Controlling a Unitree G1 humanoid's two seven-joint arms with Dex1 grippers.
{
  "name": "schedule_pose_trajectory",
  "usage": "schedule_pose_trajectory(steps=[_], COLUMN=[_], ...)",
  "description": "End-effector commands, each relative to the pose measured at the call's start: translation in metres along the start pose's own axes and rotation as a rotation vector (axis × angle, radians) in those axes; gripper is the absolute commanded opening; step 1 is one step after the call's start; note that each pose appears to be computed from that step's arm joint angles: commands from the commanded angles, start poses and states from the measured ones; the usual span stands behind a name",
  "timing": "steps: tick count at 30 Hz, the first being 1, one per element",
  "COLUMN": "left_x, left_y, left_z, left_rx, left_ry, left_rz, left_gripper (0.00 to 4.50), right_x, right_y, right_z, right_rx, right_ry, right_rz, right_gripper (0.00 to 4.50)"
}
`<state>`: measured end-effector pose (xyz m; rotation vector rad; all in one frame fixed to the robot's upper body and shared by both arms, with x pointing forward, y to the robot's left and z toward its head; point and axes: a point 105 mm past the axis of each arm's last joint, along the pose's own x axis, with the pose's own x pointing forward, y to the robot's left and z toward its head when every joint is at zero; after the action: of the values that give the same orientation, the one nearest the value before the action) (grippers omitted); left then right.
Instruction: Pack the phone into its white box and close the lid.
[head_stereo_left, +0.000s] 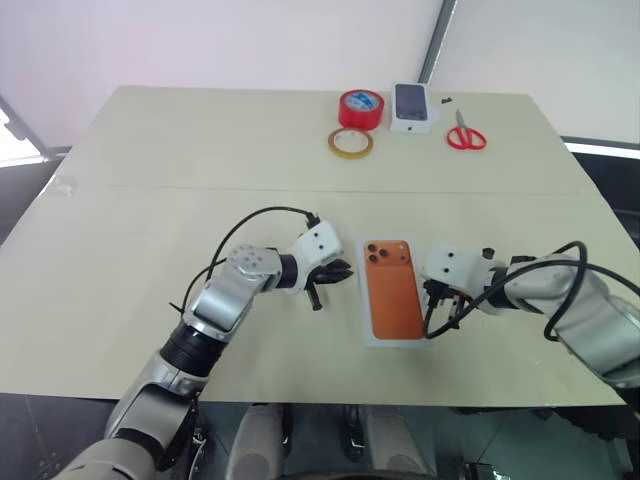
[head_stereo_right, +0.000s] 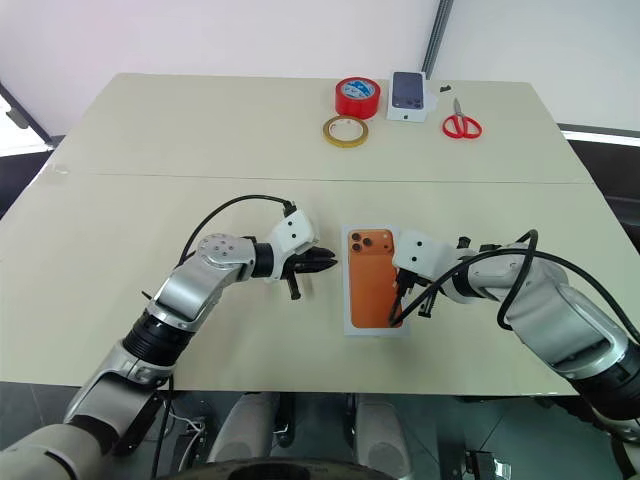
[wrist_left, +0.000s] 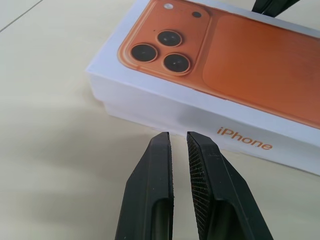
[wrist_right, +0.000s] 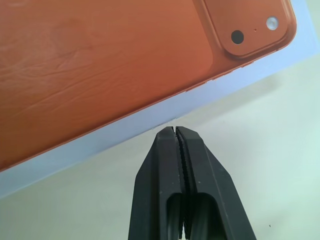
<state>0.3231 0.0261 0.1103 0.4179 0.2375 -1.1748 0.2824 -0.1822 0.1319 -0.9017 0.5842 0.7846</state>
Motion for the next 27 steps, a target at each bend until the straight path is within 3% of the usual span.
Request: schedule_pose_trajectory(steps=[1, 8, 15, 22, 27], left_x=[-0.020, -0.006, 0.032, 0.041, 0.037], left_y=[0.012, 0.023, 0.021, 0.012, 0.013], left_z=[0.040, 0.063, 0.025, 0.008, 0.010], left_rx=[0.046, 0.093, 0.177, 0.182, 0.144], left_ry=[-0.149, -0.169, 0.059, 0.117, 0.078], left_rz=[0.017, 0.041, 0.037, 0.007, 0.032], left_gripper=[0.57, 0.57, 0.57, 0.57, 0.57], right_x=[-0.022, -0.034, -0.019, -0.007, -0.007], right_y=[-0.016, 0.011, 0.034, 0.032, 0.034], right_z=[0.005, 0.007, 0.008, -0.007, -0.009], right_rx=[-0.027, -0.034, 0.012, 0.050, 0.027], right_ry=[-0.042, -0.122, -0.128, -0.052, -0.040], right_rz=[-0.034, 0.121, 0.172, 0.116, 0.128], right_gripper=[0.05, 0.05, 0.05, 0.05, 0.05])
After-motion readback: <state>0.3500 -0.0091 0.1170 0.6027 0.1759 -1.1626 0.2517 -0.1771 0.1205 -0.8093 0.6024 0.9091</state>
